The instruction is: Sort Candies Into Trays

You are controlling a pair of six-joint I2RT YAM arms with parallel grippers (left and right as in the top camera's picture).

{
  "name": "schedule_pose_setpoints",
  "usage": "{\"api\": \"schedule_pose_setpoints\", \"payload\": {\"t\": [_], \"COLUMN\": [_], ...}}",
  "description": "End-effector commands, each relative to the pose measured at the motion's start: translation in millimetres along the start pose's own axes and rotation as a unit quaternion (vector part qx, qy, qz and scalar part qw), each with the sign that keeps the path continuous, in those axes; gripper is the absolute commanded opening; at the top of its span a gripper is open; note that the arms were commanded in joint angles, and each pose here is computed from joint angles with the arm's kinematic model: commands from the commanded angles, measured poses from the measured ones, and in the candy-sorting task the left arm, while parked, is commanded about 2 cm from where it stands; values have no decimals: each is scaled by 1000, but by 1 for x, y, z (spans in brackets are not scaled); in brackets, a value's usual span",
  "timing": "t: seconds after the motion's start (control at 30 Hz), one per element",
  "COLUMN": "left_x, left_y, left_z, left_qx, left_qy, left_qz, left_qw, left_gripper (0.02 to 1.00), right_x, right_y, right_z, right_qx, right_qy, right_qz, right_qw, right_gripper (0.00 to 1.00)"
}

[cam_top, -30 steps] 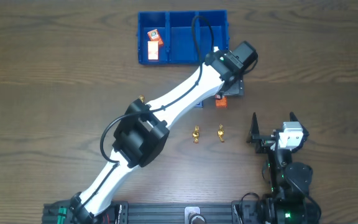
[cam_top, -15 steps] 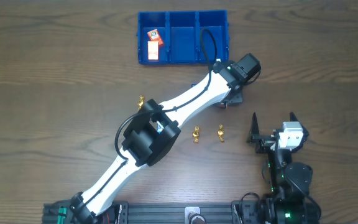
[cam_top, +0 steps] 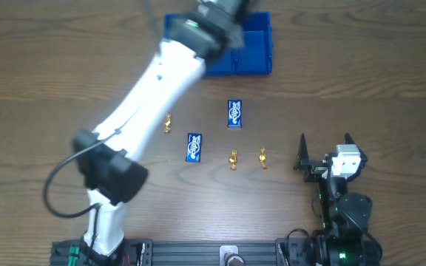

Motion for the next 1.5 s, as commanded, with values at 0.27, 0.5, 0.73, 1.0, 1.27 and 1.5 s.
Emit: {"api": "schedule_pose_setpoints", "payload": {"t": [0.27,0.5,0.73,1.0,1.27,1.5], "left_x": [79,87,100,173,213,221], "left_y": [-23,-28,-3,-50,-217,-297], "left_z": [114,121,83,-129,-154,-102], "left_qx": [120,137,76,-249,-414,-415], "left_qy": [3,8,7,53,52,65], "left_qz": [75,68,38,33,32,26], "left_qw": [990,988,996,966,908,907], "left_gripper": [371,421,796,915,998,998], "right_x": [0,0,0,0,0,0], "right_y": [-1,-1,-1,-1,-1,-1], "right_z": [0,0,0,0,0,0], "right_qx": [2,2,2,2,2,2], "right_qy": [1,1,1,1,1,1], "right_qz": [-5,-5,-5,-5,-5,-5], "right_qw": [1000,1000,1000,1000,1000,1000], "right_gripper": [998,998,998,998,998,998]}}
Point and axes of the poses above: each gripper's point midway between its finger pads, its own z axis out along the fingers, its own x axis along the line the jaws close on, y = z × x, the point moved 9 cm from there along -z, back along the fingers, and after that the axes turned 13 degrees about z, right-handed, at the moved point
